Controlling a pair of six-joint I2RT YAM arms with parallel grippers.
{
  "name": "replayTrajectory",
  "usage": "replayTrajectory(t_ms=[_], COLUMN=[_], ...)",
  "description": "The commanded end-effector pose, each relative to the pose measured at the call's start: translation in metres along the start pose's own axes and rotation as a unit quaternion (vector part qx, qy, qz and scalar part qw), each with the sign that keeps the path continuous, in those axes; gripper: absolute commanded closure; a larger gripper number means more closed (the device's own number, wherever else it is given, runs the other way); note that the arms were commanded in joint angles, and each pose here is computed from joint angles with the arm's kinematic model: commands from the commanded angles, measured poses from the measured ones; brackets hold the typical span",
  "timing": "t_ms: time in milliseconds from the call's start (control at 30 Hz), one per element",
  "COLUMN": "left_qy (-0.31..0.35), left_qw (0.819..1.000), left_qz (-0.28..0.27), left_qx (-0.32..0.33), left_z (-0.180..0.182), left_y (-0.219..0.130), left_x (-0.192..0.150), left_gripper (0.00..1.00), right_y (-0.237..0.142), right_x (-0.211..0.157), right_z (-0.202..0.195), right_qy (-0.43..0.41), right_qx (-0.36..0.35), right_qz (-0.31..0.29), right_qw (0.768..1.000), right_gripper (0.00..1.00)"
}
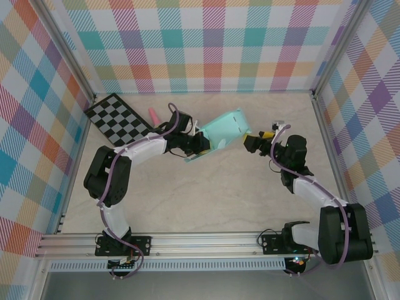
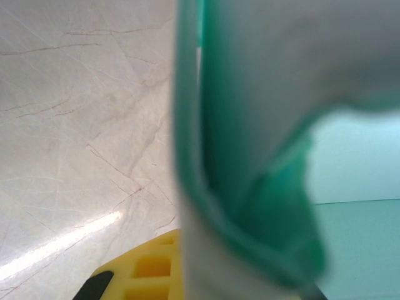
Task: Fold the paper box
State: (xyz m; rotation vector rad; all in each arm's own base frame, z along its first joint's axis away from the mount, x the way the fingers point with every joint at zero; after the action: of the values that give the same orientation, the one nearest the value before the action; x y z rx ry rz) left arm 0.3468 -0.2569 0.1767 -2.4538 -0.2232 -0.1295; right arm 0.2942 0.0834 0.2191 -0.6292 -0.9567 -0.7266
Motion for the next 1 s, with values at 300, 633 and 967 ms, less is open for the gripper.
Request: replayTrajectory(t_ms=[300,633,967], left_qy=[0.079,0.096,0.123], left_qw=[0.996,0.994,0.990], left_qz=[-0.018,-0.042,-0.058], left_qx=[-0.045,0.001,0.035], left_z=[-0.044,-0.036,-0.027], left_y=[-0.026,-0.033,-0.035], left_x=[-0.003,0.000,0.012], left_gripper=[1.00,1.00,1.00], right_y=[0.022,0.002,-0.038], right_x=[0.017,-0.008,0.038], right_z=[0.024,0.034,0.051], right_qy=[-0.043,-0.083,-0.083], right_qx=[0.096,0.104,0.107], right_qz=[0.038,0.100,0.096], right_qw=[0.994,0.986,0.986], right_gripper=[0.08,0.09,0.06])
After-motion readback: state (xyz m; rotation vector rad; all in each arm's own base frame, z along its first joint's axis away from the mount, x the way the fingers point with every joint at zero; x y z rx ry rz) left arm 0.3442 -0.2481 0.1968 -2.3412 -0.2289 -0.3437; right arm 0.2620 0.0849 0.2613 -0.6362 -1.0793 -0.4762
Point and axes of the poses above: each hand's point on the last joint's axis, 136 mm out from that joint toward the fingers, its own y axis out along the fingers, its own z axis along the line the jaws close on, x = y × z, the point moved 8 cm from there along -y, back along the fingers, and after that the axes turned 3 degrees about -y, right-handed, at the moved point
